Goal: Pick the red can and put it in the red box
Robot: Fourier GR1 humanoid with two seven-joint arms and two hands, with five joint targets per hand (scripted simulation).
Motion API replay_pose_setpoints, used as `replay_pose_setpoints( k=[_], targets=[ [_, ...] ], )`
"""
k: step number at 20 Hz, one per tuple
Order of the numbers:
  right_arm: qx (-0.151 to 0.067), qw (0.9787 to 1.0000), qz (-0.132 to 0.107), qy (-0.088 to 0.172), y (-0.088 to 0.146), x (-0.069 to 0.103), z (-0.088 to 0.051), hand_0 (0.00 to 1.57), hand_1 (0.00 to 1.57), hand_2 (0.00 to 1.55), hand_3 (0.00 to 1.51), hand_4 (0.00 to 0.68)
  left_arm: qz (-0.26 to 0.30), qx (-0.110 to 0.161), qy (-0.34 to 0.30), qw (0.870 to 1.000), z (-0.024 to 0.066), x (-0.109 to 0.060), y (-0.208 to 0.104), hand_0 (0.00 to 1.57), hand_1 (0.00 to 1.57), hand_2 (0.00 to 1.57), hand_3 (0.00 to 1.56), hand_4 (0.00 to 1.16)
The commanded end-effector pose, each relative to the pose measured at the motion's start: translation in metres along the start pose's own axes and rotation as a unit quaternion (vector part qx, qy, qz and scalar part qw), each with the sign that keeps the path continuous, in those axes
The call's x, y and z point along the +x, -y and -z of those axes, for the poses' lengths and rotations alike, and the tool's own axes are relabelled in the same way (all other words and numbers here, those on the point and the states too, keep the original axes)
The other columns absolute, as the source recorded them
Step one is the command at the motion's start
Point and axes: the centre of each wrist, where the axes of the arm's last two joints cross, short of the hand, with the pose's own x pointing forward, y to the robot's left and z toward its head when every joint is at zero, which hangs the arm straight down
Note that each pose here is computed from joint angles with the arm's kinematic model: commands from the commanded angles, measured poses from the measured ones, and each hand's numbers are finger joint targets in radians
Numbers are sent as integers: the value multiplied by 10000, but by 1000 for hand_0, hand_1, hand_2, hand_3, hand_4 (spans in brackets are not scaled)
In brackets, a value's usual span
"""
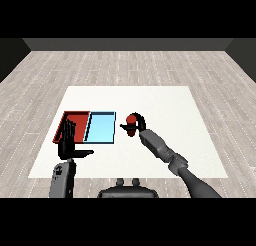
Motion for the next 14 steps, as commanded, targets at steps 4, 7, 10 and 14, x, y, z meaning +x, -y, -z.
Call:
replay_pose_setpoints(
  k=[4,7,10,14],
  targets=[
    [95,9981,142,596,-16,166,93,1519,1519,1449,1392,589,-103,-82,-150,9998,84,-63,160,0,0,0,0,0],
    [120,9974,129,698,67,163,73,1536,1536,1461,1394,580,13,-267,-26,9996,-24,30,315,0,0,0,0,0],
    [255,9955,21,908,466,238,194,1511,1511,1454,1378,551,-64,-359,-95,9993,65,104,259,0,0,0,0,0],
    [158,9926,12,1200,355,533,91,1527,1527,1455,1375,570,-101,-613,-296,9976,1,108,504,0,0,0,0,0]
  ],
)
